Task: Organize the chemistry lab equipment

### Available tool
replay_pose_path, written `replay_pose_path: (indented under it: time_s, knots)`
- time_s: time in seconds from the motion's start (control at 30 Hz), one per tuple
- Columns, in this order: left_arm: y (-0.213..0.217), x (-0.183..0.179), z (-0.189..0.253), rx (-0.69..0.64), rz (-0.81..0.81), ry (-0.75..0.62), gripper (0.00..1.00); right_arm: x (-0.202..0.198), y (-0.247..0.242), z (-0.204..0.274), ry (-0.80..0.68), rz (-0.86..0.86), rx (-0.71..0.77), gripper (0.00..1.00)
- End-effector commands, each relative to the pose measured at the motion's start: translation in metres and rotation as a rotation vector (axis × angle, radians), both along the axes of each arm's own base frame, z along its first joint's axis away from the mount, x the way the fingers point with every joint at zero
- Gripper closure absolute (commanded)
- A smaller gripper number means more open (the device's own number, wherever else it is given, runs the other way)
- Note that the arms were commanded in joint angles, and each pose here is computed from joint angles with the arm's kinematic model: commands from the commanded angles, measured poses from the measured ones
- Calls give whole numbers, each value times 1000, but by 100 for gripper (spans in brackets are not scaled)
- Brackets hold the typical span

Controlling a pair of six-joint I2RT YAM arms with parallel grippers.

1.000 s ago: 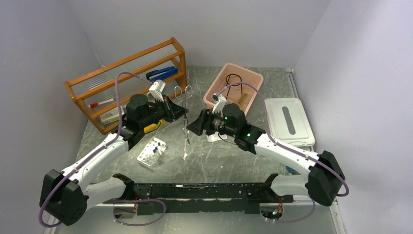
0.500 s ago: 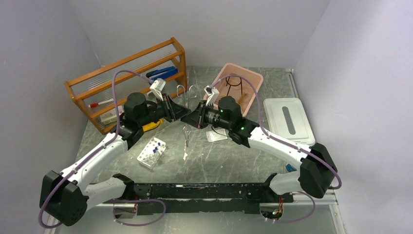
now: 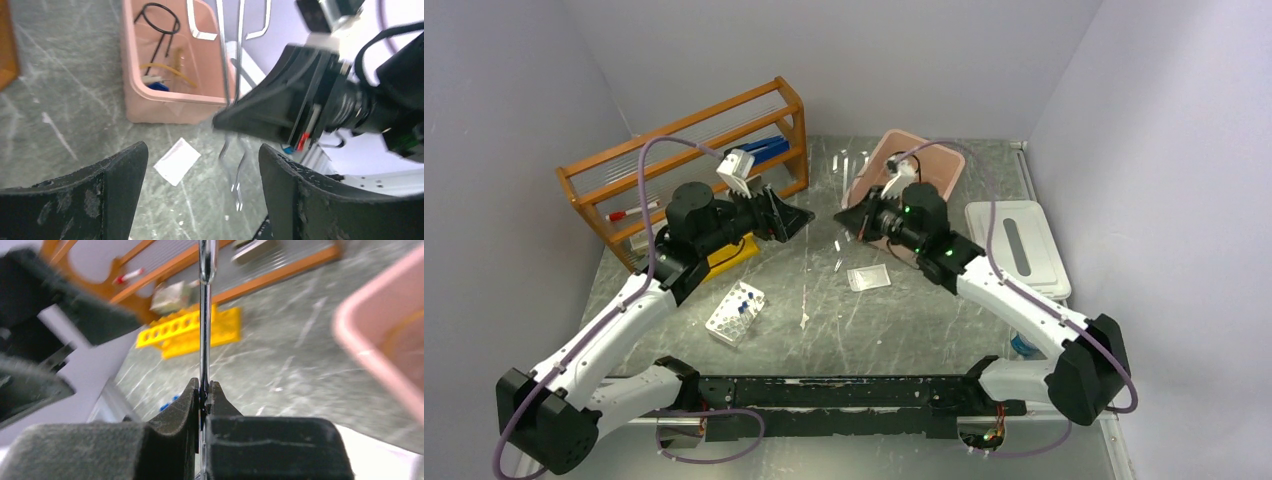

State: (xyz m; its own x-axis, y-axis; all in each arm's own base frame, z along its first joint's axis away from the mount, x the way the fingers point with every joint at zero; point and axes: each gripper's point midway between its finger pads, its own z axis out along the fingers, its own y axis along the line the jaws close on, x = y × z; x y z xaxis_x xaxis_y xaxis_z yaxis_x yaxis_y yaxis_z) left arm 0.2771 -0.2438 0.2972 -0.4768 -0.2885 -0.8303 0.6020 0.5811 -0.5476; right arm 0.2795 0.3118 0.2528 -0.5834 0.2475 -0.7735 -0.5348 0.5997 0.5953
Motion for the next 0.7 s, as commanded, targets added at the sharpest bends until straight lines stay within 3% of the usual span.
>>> replay_pose_path:
  time_s: [0.0, 0.17, 0.27, 0.5, 0.67]
  knots:
    - [22, 10, 2, 121, 98, -89, 15, 50, -64, 22, -51, -275, -123, 100]
    - [35, 11, -13, 189, 141, -92, 16, 97, -148, 4, 62, -627, -295, 100]
    - [33, 6, -13, 186, 119, -98, 17, 114, -179, -13, 133, -743, -369, 100]
    - [33, 4, -12, 181, 117, -93, 18, 147, -202, -51, 201, -799, -525, 100]
    - [35, 2, -11, 172, 125, -98, 18, 161, -211, -77, 245, -796, -548, 100]
